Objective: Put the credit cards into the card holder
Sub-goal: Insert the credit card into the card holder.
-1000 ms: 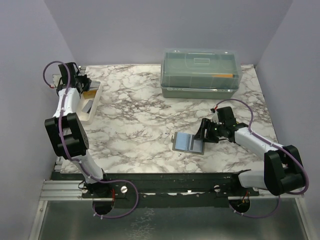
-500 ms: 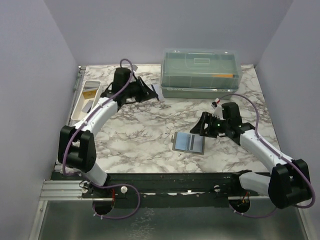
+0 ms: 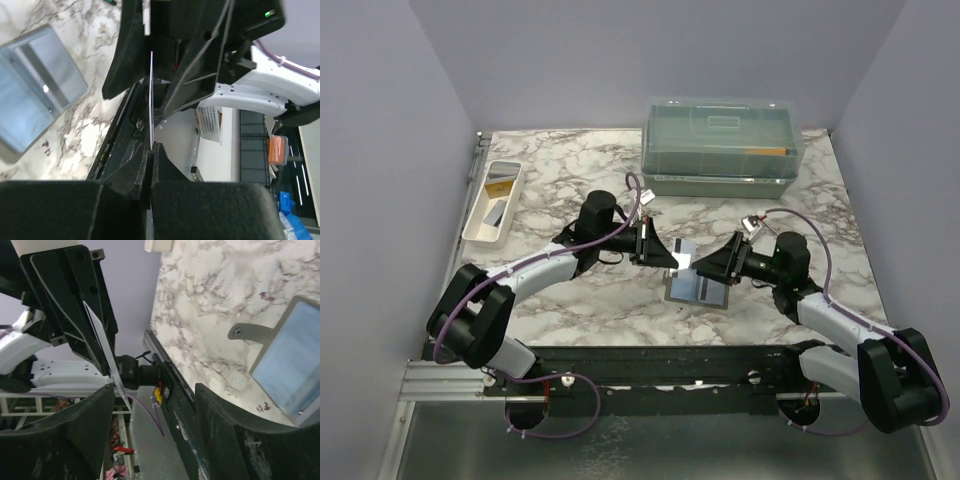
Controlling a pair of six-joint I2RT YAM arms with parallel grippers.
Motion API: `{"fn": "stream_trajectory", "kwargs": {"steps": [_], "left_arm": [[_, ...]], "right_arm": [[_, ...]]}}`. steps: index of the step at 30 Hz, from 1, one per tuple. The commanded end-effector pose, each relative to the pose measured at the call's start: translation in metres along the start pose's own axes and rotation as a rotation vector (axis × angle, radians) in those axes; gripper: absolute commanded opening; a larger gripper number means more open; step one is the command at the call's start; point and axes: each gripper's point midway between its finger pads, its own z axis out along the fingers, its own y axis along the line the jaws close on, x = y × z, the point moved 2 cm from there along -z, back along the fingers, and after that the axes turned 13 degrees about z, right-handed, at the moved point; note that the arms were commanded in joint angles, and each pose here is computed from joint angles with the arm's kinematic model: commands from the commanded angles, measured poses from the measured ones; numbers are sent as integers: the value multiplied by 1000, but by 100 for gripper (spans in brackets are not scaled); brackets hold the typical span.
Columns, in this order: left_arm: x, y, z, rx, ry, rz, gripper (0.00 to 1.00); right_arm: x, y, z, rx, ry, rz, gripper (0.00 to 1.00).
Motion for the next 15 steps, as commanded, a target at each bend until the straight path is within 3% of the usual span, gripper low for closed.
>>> {"fn": "stream_trajectory", "kwargs": {"steps": [1,12,13,15], "left_arm": [[-15,-19,4,100,-50,71,0],[-9,-19,27,165,-46,7,0],[-8,-20,29,175,-45,8,0],[-5,-18,33,178,-36,-6,0]], "right_arm": [[6,33,-6,-187,17,-24,66],[8,35,-9,-239,-18,-12,41],[8,34,-9,-236,-18,-10,36],[7,30,-8,-230,-31,-1,17]]}}
